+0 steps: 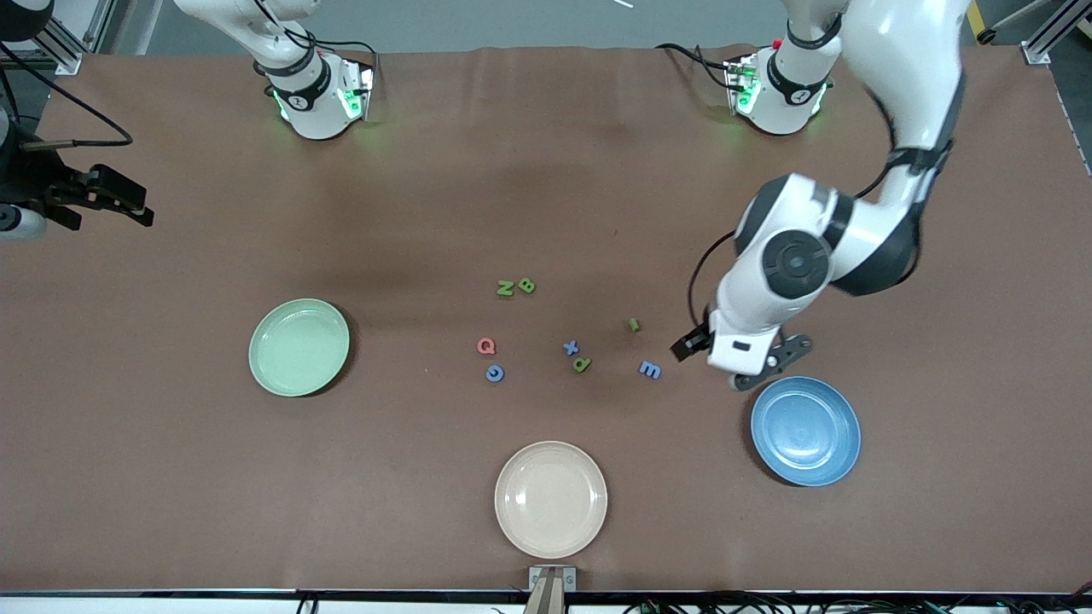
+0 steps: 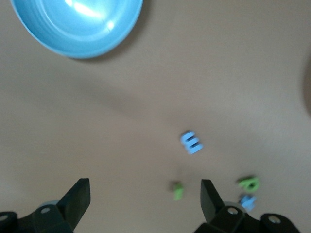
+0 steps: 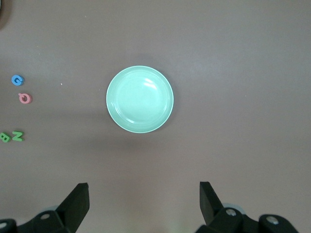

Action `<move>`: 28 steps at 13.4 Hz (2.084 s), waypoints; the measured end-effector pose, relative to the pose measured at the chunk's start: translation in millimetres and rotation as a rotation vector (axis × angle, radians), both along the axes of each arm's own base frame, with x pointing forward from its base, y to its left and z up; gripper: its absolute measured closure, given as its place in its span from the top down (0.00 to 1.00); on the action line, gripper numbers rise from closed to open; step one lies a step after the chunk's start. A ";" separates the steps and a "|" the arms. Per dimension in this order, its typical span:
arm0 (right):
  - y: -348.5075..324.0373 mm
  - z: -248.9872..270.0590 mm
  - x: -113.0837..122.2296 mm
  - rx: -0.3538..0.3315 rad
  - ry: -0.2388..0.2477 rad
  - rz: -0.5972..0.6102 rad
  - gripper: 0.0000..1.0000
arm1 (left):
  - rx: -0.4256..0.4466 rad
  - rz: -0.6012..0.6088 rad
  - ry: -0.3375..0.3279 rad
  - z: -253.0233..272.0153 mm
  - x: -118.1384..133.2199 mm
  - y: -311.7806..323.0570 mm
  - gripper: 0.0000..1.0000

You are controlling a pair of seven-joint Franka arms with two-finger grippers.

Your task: Sort upper and lower case letters into plates

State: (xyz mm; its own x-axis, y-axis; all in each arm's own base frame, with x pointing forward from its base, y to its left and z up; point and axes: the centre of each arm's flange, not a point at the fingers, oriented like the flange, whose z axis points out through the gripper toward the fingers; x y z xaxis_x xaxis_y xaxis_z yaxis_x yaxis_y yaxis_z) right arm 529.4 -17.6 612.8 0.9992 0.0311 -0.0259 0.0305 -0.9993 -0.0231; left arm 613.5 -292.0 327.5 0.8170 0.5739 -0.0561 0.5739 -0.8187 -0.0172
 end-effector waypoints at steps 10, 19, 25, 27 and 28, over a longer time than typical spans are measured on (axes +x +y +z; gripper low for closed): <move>58.1 -121.2 72.1 -0.017 0.147 -0.035 1.00 | -0.021 0.287 0.005 -135.4 0.2 -30.3 0.81; 324.8 -280.4 78.0 0.029 0.002 -0.146 1.00 | -0.041 0.287 -0.005 -152.5 0.1 -35.6 0.53; 397.6 -392.4 54.0 0.042 -0.049 -0.143 0.83 | 0.001 0.163 -0.054 -141.1 18.2 -10.7 0.27; 404.8 -407.8 48.6 0.015 -0.064 -0.136 0.81 | 0.016 0.090 -0.060 -115.8 37.2 23.0 0.27; 407.7 -412.6 46.9 0.004 -0.079 -0.133 0.81 | 0.029 0.052 -0.053 -100.1 45.6 45.6 0.27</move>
